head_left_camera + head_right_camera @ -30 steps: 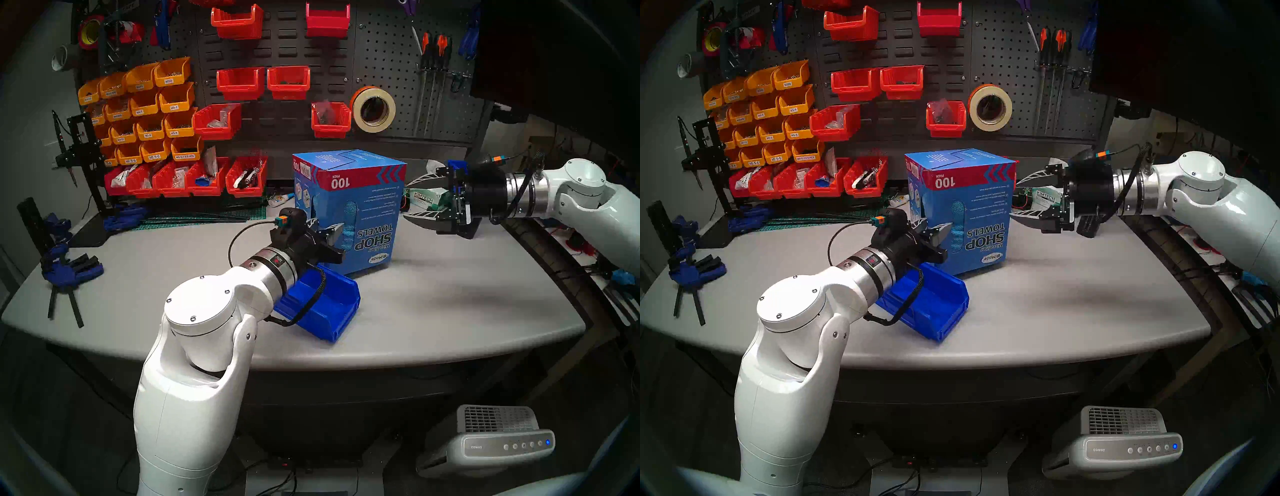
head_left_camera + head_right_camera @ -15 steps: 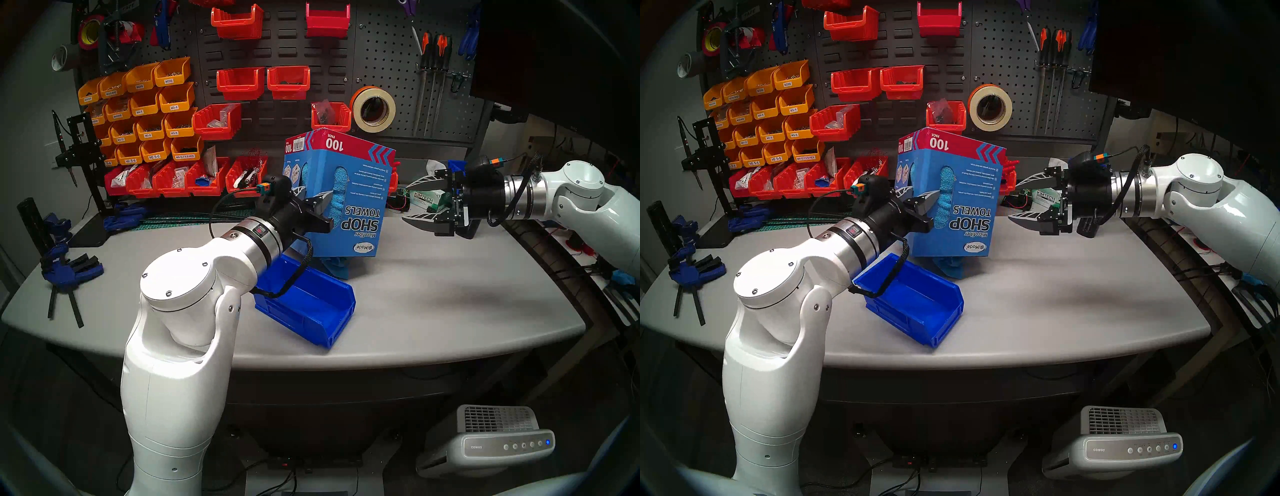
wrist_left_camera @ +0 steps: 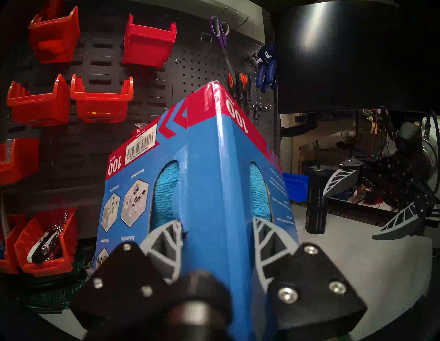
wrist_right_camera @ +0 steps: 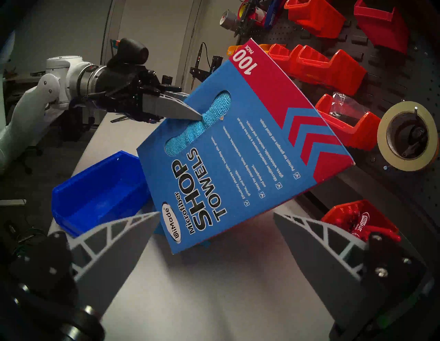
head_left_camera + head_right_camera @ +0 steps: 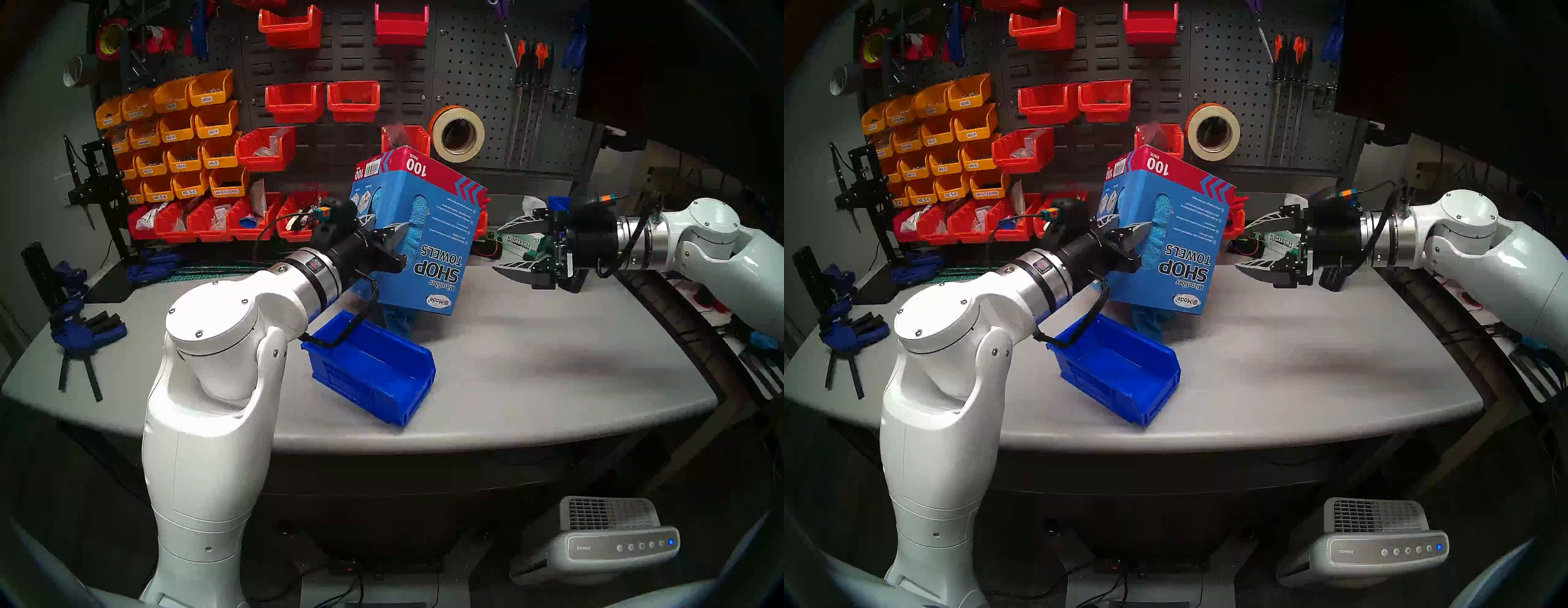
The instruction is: Take out a shop towel
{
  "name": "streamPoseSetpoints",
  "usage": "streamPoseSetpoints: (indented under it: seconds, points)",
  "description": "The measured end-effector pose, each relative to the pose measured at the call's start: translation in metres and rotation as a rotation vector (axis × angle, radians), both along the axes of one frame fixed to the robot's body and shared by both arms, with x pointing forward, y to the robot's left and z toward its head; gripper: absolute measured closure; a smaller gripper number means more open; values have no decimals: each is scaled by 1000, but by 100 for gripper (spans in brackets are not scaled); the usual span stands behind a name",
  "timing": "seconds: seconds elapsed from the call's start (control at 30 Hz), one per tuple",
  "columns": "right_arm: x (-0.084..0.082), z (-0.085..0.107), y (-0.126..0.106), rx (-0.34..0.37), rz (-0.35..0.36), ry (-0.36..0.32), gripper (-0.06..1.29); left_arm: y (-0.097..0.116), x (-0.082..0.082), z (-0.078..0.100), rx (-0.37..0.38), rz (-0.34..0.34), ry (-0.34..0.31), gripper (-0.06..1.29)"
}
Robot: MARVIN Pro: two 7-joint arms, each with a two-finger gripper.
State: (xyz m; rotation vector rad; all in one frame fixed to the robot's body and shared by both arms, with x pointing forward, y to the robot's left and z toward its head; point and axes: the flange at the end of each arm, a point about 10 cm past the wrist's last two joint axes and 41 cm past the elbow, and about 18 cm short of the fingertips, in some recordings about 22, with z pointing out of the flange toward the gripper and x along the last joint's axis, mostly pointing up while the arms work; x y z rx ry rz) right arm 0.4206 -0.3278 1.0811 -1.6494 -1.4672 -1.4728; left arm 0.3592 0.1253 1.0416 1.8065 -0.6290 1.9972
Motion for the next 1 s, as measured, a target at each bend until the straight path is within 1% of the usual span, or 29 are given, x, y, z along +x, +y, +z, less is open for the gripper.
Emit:
streamPoseSetpoints:
  seconds: [0.07,0.4,0.67,0.77,0.93,0.97,1.0]
  points:
    - [0,-1,0,0,-1,1,-2,1,2,2,40,-16,-15,84]
    - [0,-3,0,0,-4,5,-2,10,5,10,182,-61,-73,84]
    - [-1,-6,2,1,0,9,-2,17,10,11,319,-97,-126,84]
    - [-2,-7,2,1,0,12,-2,19,13,11,375,-111,-149,84]
    - [-3,-10,2,2,-3,16,-2,20,17,9,496,-140,-199,84]
    - [-3,-10,2,2,-4,17,-2,20,18,9,510,-143,-207,84]
    - [-3,-11,2,2,-4,18,-2,21,19,10,537,-149,-224,84]
